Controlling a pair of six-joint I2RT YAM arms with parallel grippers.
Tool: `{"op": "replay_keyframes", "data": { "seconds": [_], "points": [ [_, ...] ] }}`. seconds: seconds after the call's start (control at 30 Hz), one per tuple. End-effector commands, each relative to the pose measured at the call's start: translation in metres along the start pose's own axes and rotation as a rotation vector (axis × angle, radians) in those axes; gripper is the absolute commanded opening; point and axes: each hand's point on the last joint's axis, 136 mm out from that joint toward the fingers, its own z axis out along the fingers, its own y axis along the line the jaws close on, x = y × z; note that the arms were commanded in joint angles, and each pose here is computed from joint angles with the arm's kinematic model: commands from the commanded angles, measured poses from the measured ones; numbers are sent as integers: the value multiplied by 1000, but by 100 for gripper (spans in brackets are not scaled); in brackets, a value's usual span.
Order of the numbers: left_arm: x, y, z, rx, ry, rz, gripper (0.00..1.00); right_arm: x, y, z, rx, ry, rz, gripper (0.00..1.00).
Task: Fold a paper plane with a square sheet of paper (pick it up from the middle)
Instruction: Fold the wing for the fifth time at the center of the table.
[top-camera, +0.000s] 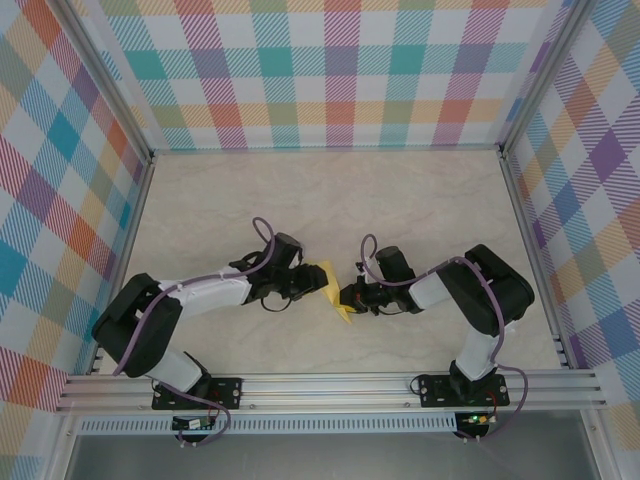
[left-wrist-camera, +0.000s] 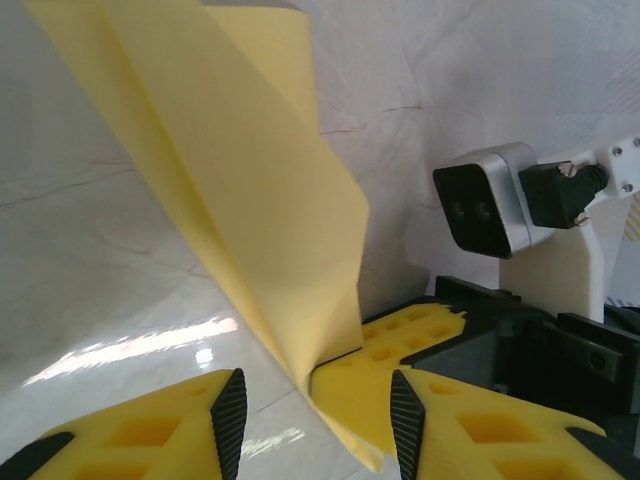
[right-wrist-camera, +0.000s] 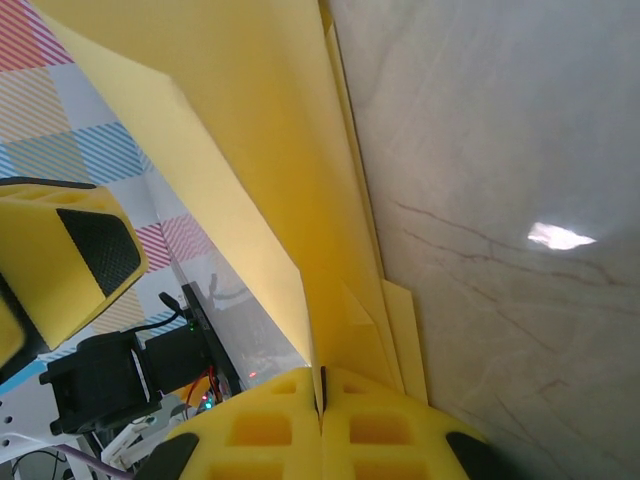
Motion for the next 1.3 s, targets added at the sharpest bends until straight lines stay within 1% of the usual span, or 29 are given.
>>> {"op": "replay_keyframes", "data": {
  "seconds": [0.0,0.5,0.87,1.13,1.2,1.27],
  "points": [
    [-7,-29,7,82,-15,62,44,8,-37,4,118,24,104,0],
    [-7,-30,31,139,-5,73,47,9,-42,4,132,25,131,0],
    [-6,-12,48,96,4,78,48,9,-44,4,141,21,139,0],
    [-3,-4,54,76,17,83,48,10,-45,3,156,27,128,1],
    [-5,-21,45,143,6,91,49,10,-46,3,164,26,127,0],
    [-10,-37,29,178,-20,109,51,11,-47,1,165,19,125,0]
  ]
}}
